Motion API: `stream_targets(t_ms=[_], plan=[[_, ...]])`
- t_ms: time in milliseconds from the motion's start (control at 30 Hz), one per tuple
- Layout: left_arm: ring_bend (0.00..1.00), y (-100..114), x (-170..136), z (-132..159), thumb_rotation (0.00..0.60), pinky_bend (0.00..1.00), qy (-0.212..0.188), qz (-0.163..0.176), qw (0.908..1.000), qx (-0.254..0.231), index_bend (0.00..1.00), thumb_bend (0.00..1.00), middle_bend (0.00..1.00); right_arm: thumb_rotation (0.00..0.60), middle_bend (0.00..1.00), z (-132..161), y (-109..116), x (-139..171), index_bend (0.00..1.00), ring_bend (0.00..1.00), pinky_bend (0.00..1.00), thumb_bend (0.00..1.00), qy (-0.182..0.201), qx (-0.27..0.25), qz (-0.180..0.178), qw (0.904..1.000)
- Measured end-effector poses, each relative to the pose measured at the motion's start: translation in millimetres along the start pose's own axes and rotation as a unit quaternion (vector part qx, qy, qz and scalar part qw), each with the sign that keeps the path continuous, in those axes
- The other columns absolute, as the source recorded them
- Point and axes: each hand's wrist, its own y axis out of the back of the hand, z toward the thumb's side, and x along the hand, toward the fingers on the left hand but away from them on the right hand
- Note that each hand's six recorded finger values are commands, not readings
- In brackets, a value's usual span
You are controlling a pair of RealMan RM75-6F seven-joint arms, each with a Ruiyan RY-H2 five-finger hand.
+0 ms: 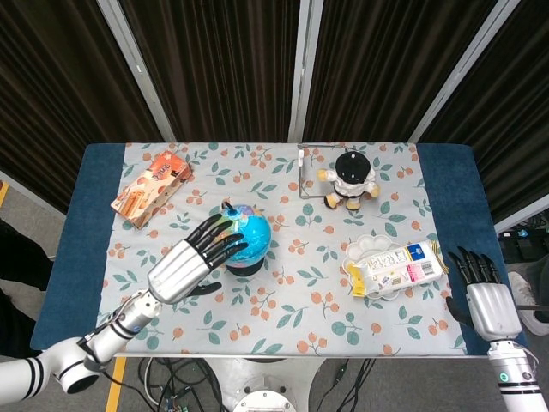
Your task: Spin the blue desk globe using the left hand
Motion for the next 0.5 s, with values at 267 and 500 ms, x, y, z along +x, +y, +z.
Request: stream_targets(t_ms=[267,500], plan=[[0.02,-17,10,4,0.600,0.02,-0.006,-0.040,0.9992,0.005,0.16,0.05,0.14,0.600,0.00,-4,0,0,0.00,0.00,0.00,0.30,-0.003,-0.002,0.000,1.0000],[0.02,-20,7,1,0.600,0.02,0.001,-0.046,0.9989,0.004,0.16,0.05,0.14,0.600,0.00,-3,0,0,0.00,0.00,0.00,0.30,-0.002,-0.003,0.000,1.0000]])
